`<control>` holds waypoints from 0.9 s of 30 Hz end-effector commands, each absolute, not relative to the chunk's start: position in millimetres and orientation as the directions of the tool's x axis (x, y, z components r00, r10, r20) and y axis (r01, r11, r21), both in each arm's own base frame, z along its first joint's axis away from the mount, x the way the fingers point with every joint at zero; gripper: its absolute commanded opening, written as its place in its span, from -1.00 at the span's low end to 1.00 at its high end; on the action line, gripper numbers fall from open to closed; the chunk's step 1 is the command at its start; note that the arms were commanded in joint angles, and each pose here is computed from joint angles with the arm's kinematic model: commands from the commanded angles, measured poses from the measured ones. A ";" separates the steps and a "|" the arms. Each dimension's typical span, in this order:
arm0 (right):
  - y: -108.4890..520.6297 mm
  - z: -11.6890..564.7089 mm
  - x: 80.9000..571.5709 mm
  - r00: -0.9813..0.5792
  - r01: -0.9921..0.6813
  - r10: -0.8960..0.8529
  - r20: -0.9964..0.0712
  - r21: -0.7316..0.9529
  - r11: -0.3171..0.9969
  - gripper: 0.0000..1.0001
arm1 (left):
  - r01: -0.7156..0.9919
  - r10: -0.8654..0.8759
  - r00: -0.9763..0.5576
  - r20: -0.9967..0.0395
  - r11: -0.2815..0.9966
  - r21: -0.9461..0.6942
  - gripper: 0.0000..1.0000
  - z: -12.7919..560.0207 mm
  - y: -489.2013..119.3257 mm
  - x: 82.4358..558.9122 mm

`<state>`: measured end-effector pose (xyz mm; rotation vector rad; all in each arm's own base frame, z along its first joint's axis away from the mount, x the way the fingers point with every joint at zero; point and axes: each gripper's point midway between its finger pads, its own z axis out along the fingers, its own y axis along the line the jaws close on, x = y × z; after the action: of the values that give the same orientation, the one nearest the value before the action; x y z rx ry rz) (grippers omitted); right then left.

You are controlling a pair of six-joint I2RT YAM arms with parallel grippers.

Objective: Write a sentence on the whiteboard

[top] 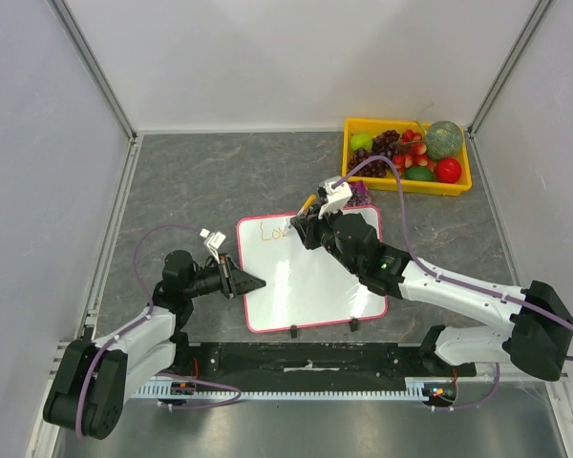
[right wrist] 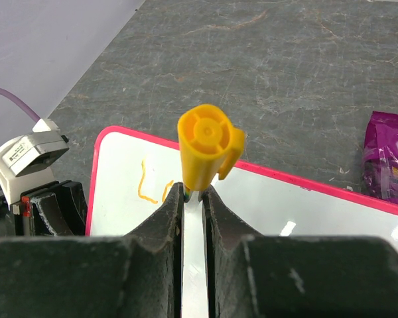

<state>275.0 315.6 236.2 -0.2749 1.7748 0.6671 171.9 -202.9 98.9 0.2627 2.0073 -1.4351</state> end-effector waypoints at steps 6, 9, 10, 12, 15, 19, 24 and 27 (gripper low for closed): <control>301.3 240.0 284.5 -0.282 -0.451 0.140 -0.949 0.260 0.854 -1.00 | 0.524 -0.204 -0.741 -0.640 0.420 -0.741 -0.96 95.6 -200.7 179.2; 300.3 244.3 287.0 -0.273 -0.444 0.145 -0.951 0.259 0.858 -1.00 | 0.526 -0.204 -0.740 -0.641 0.420 -0.740 -0.96 95.9 -200.7 179.3; 300.1 245.9 288.3 -0.270 -0.441 0.150 -0.951 0.260 0.859 -1.00 | 0.524 -0.204 -0.741 -0.640 0.420 -0.741 -0.96 95.7 -200.7 179.1; 300.4 248.7 289.6 -0.265 -0.439 0.151 -0.952 0.259 0.860 -1.00 | 0.523 -0.205 -0.741 -0.639 0.421 -0.741 -0.96 95.5 -200.4 179.3; 300.7 255.7 292.9 -0.250 -0.436 0.161 -0.955 0.259 0.862 -1.00 | 0.525 -0.205 -0.740 -0.641 0.420 -0.740 -0.96 96.1 -200.5 179.2; 302.7 261.0 296.7 -0.242 -0.434 0.170 -0.955 0.263 0.862 -1.00 | 0.526 -0.206 -0.738 -0.642 0.420 -0.739 -0.96 96.3 -200.4 179.5; 305.8 266.1 300.2 -0.236 -0.437 0.180 -0.955 0.269 0.858 -1.00 | 0.526 -0.204 -0.740 -0.641 0.420 -0.740 -0.96 96.0 -200.7 179.2; 308.9 268.7 300.5 -0.236 -0.445 0.184 -0.954 0.275 0.852 -1.00 | 0.525 -0.206 -0.739 -0.641 0.421 -0.740 -0.96 96.0 -200.4 179.5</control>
<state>290.8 308.3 249.1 -0.2315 1.7552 0.6035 171.8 -202.9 99.2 0.2640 2.0060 -1.4350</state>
